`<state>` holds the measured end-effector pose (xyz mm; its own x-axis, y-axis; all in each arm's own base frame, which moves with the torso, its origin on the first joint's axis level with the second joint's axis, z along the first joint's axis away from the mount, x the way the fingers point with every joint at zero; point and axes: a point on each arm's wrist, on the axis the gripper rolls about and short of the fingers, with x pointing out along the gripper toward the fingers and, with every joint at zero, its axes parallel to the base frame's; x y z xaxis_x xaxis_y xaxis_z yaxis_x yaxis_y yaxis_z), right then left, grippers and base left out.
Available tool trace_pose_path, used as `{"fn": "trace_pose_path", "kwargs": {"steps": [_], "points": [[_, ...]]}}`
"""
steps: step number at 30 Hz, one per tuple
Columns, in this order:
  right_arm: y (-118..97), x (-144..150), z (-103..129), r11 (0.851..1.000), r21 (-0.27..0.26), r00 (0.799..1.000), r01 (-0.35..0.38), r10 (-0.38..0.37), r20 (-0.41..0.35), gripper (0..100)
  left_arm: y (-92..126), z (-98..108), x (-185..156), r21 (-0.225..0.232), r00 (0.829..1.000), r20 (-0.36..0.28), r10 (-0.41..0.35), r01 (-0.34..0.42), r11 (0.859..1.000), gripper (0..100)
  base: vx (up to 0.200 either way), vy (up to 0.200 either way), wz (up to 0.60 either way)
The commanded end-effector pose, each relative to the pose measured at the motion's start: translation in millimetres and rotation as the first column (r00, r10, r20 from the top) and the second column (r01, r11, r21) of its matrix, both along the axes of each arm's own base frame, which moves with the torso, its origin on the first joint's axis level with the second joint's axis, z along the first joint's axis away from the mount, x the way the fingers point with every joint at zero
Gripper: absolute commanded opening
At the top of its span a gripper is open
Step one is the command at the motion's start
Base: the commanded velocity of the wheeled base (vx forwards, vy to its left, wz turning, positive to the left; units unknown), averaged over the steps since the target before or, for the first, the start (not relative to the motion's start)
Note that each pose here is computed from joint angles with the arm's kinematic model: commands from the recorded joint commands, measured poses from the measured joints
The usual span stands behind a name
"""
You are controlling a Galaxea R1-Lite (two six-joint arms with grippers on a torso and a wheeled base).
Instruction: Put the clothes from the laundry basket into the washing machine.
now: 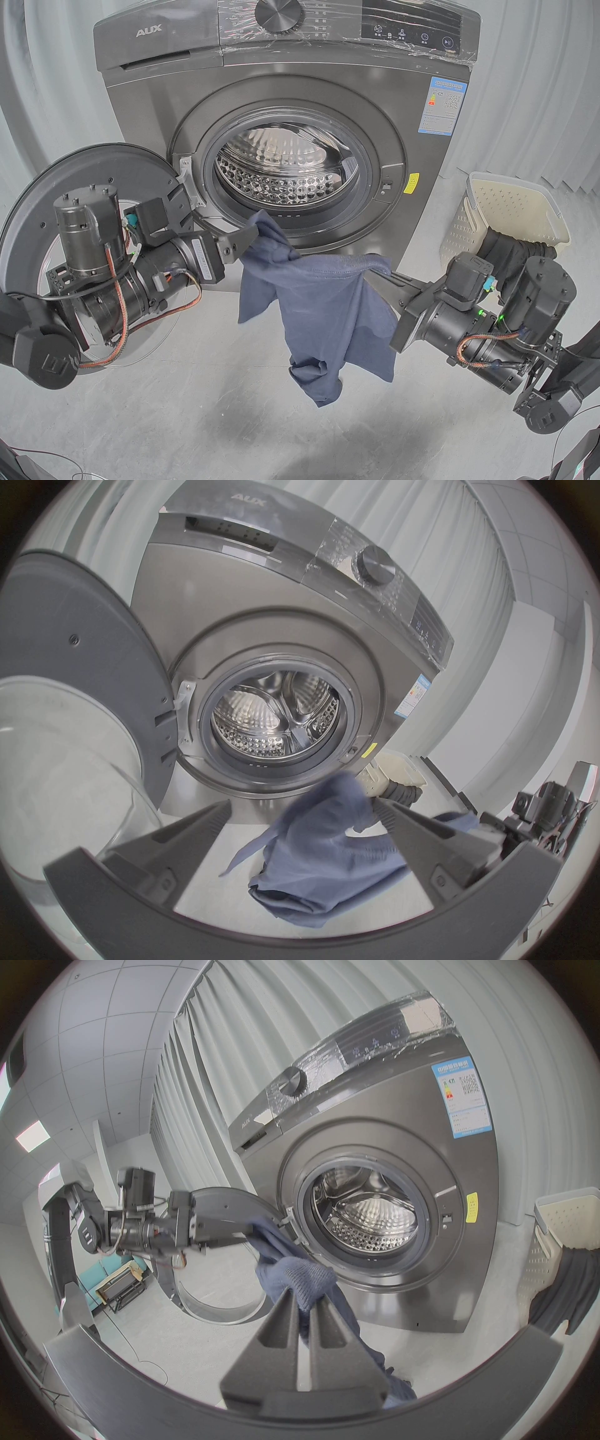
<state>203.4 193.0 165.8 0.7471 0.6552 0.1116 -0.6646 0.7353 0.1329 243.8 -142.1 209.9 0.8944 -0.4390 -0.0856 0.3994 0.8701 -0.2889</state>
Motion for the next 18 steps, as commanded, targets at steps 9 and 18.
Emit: {"fn": "trace_pose_path", "kwargs": {"steps": [9,18], "points": [[-4.3,-4.7,23.6,0.998,0.056,0.997,-0.025,0.021,0.071,0,2.3,-31.5,-13.1,0.040,0.991,-0.127,-0.049,0.055,0.998,100,0.000,0.000,0.00],[-1.4,-1.6,32.6,0.997,0.075,0.994,-0.025,0.017,0.105,0,5.9,-52.3,-21.7,0.066,0.975,-0.193,-0.106,0.121,0.990,100,0.000,0.000,0.00]]}}
